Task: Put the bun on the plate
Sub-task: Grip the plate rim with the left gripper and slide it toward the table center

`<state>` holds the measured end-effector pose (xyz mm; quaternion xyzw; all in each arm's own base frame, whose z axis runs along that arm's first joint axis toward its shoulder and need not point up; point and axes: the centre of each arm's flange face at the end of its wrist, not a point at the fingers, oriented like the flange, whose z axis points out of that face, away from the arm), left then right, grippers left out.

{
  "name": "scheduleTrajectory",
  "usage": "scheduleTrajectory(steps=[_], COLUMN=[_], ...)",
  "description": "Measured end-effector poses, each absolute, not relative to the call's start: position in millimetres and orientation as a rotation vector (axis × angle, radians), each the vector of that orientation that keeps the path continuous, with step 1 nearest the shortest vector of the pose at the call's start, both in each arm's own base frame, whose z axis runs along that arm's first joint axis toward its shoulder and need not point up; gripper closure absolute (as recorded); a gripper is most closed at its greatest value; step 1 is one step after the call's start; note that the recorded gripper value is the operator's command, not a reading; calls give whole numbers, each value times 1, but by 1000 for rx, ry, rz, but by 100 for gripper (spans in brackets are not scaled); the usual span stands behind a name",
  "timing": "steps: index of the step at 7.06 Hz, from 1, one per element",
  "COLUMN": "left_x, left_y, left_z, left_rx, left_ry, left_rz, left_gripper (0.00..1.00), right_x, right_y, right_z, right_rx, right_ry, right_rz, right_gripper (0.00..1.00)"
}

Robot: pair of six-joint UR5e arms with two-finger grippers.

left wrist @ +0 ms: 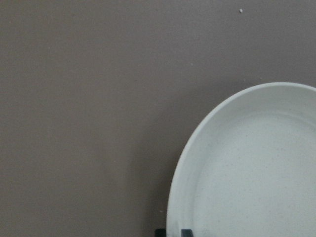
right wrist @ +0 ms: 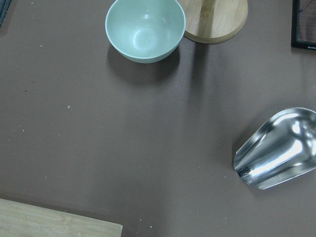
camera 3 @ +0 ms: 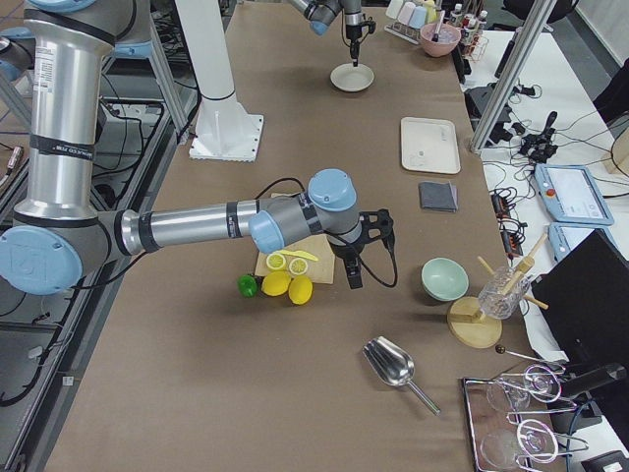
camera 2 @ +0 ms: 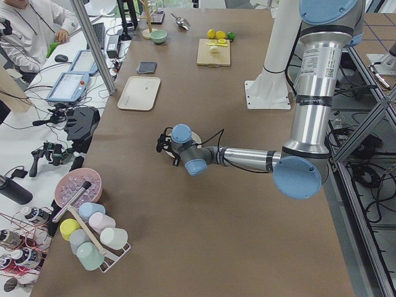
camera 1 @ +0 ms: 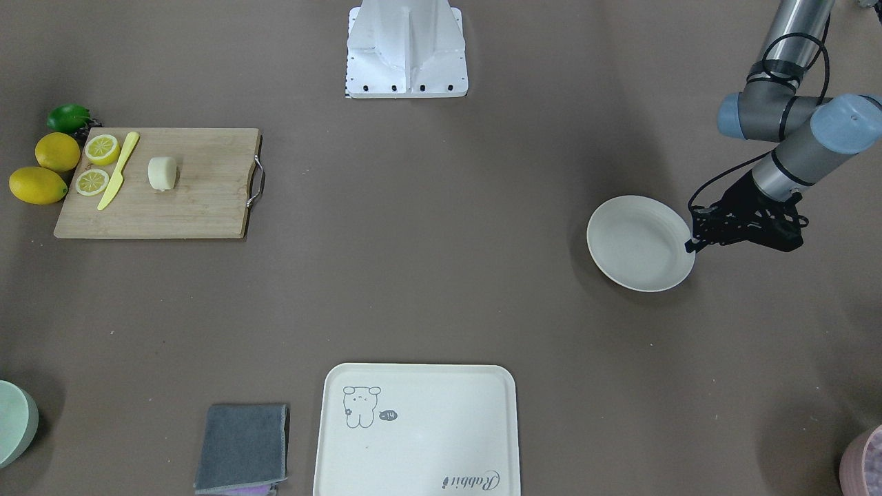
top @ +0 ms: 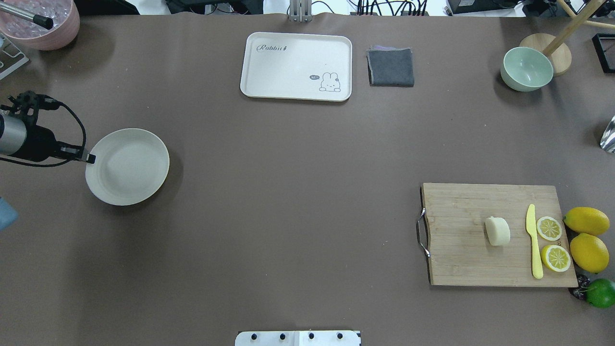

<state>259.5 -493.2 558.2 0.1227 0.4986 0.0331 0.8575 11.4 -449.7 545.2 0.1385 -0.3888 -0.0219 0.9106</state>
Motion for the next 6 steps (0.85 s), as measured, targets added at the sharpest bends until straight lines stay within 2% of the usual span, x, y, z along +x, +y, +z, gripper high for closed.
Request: scheduleTrajectory(steps=[3,6], left_x=[277,408], left_y=[-503,-477], left_z=[456,364], left_rx=[210,243], left_ry=[1200,1196], left_rz=[-156,-172], left_gripper=[100,100], right_x=[11,11], right_y=[-450,-450], right_z=[545,544], right_rx=[285,284], right_ry=[-802,-804], right_rz=[-44,-41], right_gripper=[0,0])
